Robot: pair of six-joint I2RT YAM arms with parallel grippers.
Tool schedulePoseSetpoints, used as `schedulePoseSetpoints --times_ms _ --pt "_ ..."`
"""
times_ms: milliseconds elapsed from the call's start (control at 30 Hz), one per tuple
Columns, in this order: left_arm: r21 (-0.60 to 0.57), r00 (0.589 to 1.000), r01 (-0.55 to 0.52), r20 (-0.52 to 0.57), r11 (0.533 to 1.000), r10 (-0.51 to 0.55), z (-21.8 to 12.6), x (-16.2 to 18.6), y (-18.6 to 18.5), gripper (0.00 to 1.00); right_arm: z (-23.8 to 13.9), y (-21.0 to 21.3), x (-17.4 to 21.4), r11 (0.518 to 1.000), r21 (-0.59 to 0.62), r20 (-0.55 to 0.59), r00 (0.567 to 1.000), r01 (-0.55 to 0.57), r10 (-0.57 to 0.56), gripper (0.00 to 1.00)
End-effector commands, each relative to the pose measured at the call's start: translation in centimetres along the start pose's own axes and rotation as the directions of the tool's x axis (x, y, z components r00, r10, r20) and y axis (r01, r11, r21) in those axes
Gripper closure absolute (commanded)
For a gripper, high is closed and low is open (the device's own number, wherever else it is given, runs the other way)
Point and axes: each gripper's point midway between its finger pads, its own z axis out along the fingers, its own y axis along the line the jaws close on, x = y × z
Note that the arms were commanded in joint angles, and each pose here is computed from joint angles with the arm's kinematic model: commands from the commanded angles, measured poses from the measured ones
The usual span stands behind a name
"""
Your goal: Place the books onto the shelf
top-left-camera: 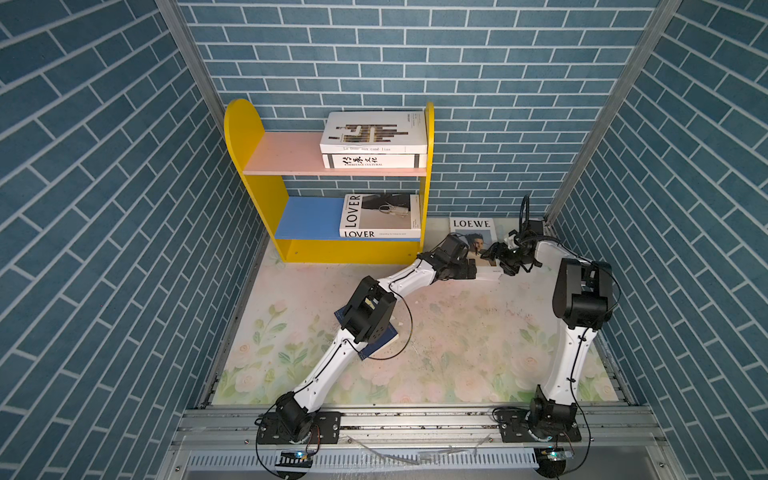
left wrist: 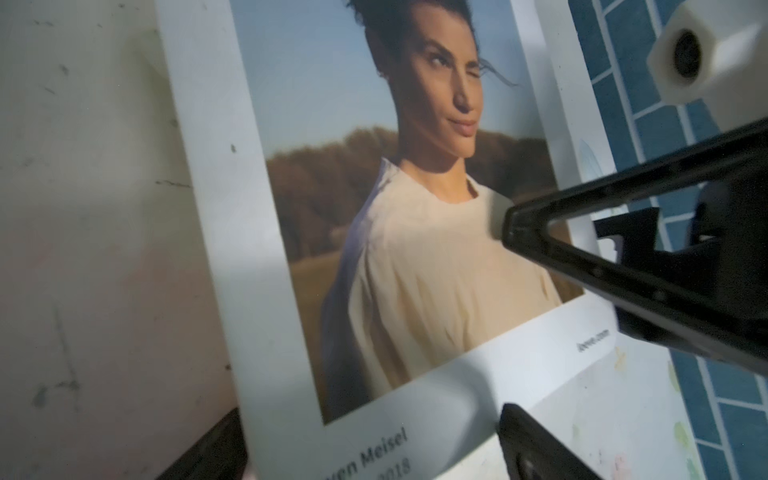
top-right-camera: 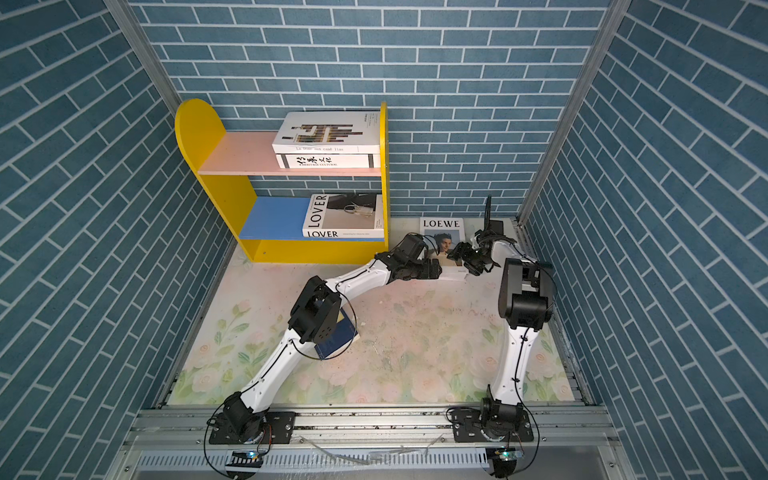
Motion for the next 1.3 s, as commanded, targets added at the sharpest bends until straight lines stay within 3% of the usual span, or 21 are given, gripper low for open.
schedulePoseSetpoints --times_ms 0,400,700,833,933,1133,1267 --pt "0.102 0.999 -0.041 -0.007 0.994 0.042 -2.1 0.9 -3.9 0.05 -1.7 2.7 2.1 0.999 -0.044 0.000 1.000 0.014 -0.014 0.25" --pt "0.111 0.991 -0.067 -0.104 0.992 0.079 -9.2 10.2 -5.0 0.07 -4.3 2.4 12.1 1.000 -0.026 -0.042 0.999 0.014 -0.015 0.25" --pt "0.014 0.973 -0.107 -0.206 0.994 0.107 -14.7 16.8 -2.8 0.07 -6.3 0.2 18.0 0.998 0.058 -0.035 0.999 0.003 -0.001 0.22" --pt "-0.077 0.961 -0.081 -0.269 0.994 0.058 -16.4 18.3 -0.7 0.07 -7.5 -0.5 17.9 0.993 0.120 0.003 1.000 0.013 -0.013 0.19" --pt "-0.116 0.969 -0.057 -0.247 0.992 0.026 -17.7 18.2 0.1 0.05 -8.3 -0.5 17.0 0.987 0.157 0.041 0.999 0.022 -0.028 0.18" --pt "-0.106 0.981 -0.020 -0.192 0.994 -0.001 -17.8 15.7 -0.5 0.03 -9.1 0.6 13.9 0.984 0.174 0.121 0.991 0.044 -0.065 0.19" --pt "-0.106 0.987 -0.012 -0.158 0.994 -0.005 -17.3 13.8 -0.6 0.04 -7.9 2.4 11.1 0.991 0.118 0.132 0.988 0.066 -0.081 0.20"
